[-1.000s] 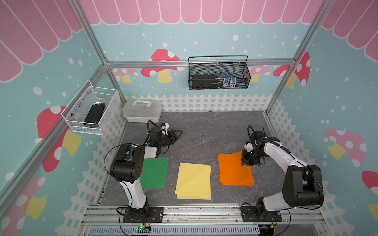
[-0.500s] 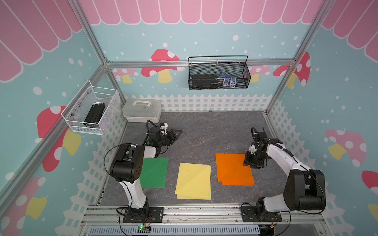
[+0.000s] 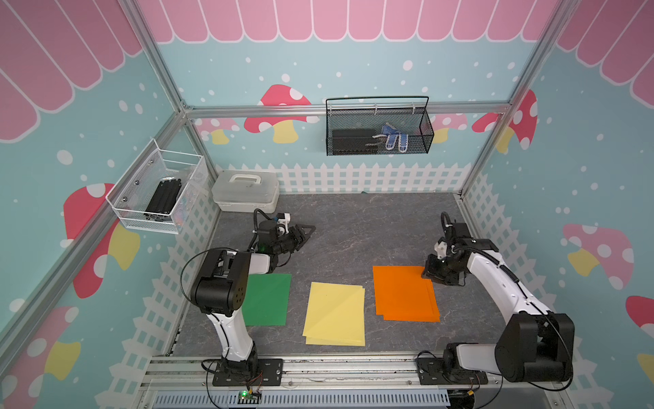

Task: Sort the scattered colored papers by color
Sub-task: Place the colored paper, then reset both arms

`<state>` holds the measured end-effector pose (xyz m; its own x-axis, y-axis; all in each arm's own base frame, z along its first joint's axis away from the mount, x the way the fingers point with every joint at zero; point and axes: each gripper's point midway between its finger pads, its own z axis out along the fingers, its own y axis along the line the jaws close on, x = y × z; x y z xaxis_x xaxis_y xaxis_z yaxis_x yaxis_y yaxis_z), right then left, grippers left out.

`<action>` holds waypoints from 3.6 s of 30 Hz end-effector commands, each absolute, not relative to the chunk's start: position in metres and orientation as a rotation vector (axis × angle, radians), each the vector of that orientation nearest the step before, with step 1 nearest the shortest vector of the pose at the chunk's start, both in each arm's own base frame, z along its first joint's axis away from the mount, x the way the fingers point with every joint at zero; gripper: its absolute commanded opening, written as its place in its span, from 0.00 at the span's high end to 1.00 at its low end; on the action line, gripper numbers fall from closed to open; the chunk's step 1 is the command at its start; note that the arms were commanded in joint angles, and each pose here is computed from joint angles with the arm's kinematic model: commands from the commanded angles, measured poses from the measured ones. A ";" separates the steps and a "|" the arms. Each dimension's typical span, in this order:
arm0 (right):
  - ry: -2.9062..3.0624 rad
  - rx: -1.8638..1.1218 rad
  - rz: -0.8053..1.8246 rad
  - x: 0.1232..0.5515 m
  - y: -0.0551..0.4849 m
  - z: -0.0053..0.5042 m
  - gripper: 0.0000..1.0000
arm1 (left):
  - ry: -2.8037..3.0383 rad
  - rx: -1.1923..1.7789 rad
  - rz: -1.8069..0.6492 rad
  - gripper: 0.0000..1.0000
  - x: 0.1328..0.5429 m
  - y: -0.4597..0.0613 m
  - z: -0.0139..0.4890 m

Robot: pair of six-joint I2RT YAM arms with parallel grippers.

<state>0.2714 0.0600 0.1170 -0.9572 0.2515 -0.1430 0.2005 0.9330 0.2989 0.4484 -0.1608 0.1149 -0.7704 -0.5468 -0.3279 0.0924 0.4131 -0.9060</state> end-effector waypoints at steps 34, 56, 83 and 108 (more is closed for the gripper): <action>2.673 0.861 0.184 0.261 -0.005 0.080 0.61 | 2.725 0.045 -1.099 0.43 0.283 -0.401 0.051; 2.760 1.073 0.164 0.241 -0.026 0.018 0.63 | 2.805 0.046 -1.076 0.44 0.257 -0.425 0.024; 2.723 1.051 0.131 0.243 -0.032 0.041 0.62 | 2.666 0.189 -1.022 0.42 0.278 -0.426 0.092; 2.162 0.339 0.381 0.369 -0.012 0.138 0.17 | 2.059 -0.372 0.135 0.08 0.401 0.025 0.193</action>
<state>0.3422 -0.0220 0.1182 -0.6741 0.4583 -0.5793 0.2875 0.8852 0.3657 0.4004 -0.0071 0.1866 -0.5484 -0.2725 -0.7906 -0.2580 0.9544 -0.1500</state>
